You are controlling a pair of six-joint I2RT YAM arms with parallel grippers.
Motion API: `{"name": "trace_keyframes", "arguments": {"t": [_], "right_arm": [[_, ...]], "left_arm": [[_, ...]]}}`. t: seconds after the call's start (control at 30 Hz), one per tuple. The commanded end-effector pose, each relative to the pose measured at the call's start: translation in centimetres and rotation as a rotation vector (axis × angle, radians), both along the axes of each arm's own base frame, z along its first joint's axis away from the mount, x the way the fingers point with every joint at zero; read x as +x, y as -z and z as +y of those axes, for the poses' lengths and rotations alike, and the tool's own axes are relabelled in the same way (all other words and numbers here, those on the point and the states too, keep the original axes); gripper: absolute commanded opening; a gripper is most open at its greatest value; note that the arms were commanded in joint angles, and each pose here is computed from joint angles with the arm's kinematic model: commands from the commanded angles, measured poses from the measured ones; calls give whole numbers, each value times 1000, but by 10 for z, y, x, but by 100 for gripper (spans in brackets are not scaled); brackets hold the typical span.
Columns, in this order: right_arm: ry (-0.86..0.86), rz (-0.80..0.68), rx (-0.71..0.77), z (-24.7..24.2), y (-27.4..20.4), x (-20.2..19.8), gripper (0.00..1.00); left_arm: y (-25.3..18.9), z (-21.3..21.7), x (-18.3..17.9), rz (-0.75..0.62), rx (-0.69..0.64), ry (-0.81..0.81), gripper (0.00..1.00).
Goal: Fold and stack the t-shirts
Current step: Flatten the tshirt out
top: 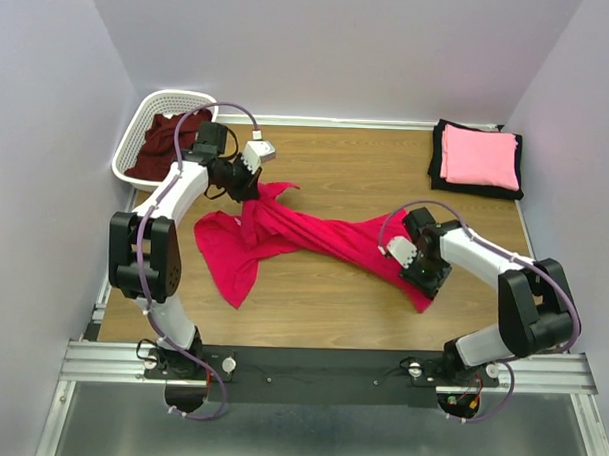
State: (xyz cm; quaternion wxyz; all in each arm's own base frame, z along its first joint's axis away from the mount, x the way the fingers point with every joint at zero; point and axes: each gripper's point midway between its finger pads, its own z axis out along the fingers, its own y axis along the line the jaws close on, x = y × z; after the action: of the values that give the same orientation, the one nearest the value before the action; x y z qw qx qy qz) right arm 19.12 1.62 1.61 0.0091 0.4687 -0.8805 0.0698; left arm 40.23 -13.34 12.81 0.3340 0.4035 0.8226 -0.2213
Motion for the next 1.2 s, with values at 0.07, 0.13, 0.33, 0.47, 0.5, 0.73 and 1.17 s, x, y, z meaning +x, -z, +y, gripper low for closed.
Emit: {"name": "trace_keyframes", "arguments": {"t": [0.07, 0.13, 0.33, 0.47, 0.5, 0.73, 1.17], "right_arm": [[69, -78, 172, 30, -54, 37, 54], [55, -105, 270, 46, -82, 48, 55], [14, 8, 361, 63, -101, 26, 48], [-38, 77, 353, 73, -82, -1, 43], [-51, 87, 342, 75, -77, -7, 42], [-146, 171, 283, 101, -48, -38, 43], [-169, 168, 208, 111, -22, -47, 43]], "left_arm": [[5, 18, -13, -33, 55, 37, 0], [13, 22, -14, -12, 65, 8, 0], [26, 27, 3, 10, 81, -80, 0], [33, 28, 8, 37, 85, -95, 0], [33, 29, 9, 37, 86, -97, 0], [37, 33, 8, 41, 104, -103, 0], [39, 35, 9, 44, 114, -107, 0]]}}
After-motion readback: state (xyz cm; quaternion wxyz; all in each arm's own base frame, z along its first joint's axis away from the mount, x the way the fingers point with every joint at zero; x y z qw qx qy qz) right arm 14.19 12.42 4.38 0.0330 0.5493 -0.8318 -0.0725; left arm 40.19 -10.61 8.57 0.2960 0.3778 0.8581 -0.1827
